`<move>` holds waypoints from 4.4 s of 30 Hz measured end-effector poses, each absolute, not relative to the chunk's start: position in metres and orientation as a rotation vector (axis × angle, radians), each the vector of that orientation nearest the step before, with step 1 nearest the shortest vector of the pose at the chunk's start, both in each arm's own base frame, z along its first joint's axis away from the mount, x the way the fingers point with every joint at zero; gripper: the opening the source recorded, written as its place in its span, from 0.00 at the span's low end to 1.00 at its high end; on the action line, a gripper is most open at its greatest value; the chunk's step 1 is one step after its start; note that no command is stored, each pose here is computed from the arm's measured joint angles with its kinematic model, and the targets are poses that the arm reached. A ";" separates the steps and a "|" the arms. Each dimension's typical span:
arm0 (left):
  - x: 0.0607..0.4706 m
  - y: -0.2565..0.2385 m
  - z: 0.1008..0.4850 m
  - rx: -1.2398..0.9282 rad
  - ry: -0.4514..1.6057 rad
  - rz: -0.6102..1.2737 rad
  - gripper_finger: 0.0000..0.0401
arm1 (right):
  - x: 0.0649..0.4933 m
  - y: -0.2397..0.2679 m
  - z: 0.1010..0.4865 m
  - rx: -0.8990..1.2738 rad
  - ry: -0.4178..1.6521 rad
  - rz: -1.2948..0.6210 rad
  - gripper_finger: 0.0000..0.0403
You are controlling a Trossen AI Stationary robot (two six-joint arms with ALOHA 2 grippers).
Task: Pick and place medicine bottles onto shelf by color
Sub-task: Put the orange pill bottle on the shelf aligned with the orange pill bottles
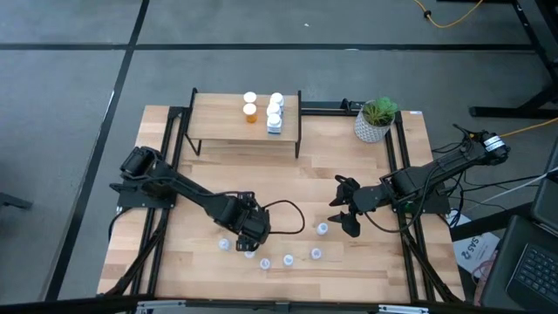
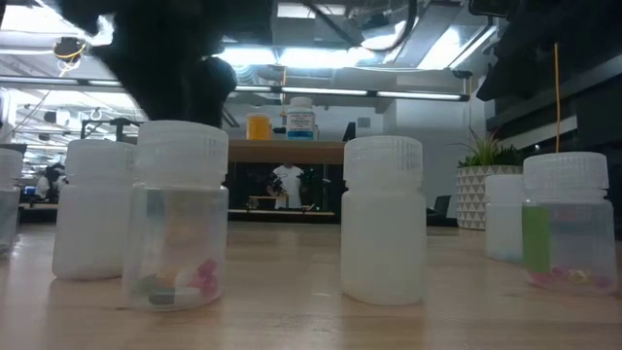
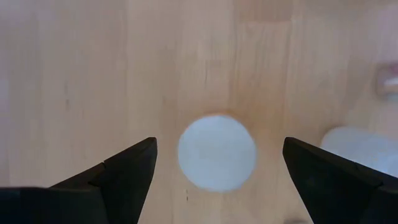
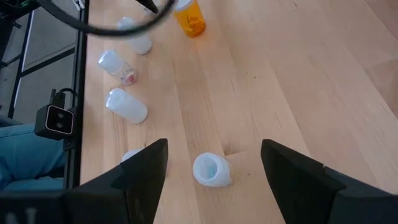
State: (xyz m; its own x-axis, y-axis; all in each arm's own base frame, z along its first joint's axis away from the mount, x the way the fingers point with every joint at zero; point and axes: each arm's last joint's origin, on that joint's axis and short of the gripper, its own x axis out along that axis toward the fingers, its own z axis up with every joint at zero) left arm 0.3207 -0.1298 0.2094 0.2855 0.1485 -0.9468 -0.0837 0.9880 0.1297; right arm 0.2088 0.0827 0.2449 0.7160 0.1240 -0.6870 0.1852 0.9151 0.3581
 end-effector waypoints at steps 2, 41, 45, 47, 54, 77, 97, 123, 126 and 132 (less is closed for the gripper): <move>0.323 -0.131 0.205 0.060 1.280 0.156 0.85 | 0.209 0.083 0.245 0.425 0.778 -0.034 0.65; 0.332 -0.121 0.186 -0.066 1.349 0.233 0.50 | 0.209 0.083 0.245 0.426 0.774 -0.033 0.65; 0.334 -0.117 0.186 -0.084 1.350 0.234 0.48 | 0.209 0.083 0.245 0.426 0.774 -0.033 0.65; 0.334 -0.113 0.188 -0.096 1.353 0.227 0.47 | 0.209 0.083 0.245 0.426 0.774 -0.033 0.65; 0.334 -0.091 0.236 -0.066 1.341 0.266 0.47 | 0.209 0.083 0.245 0.426 0.773 -0.033 0.65; 0.301 0.122 0.350 -0.039 1.284 0.453 0.47 | 0.209 0.083 0.245 0.427 0.773 -0.032 0.65; 0.301 0.148 0.343 -0.043 1.267 0.462 0.47 | 0.209 0.083 0.245 0.427 0.772 -0.033 0.65; 0.299 0.156 0.335 0.003 1.279 0.461 0.51 | 0.209 0.083 0.245 0.427 0.773 -0.033 0.65; 0.299 0.156 0.335 0.003 1.285 0.460 0.51 | 0.209 0.083 0.245 0.427 0.773 -0.033 0.65; 0.300 0.155 0.335 0.000 1.281 0.452 0.51 | 0.209 0.083 0.245 0.427 0.773 -0.033 0.65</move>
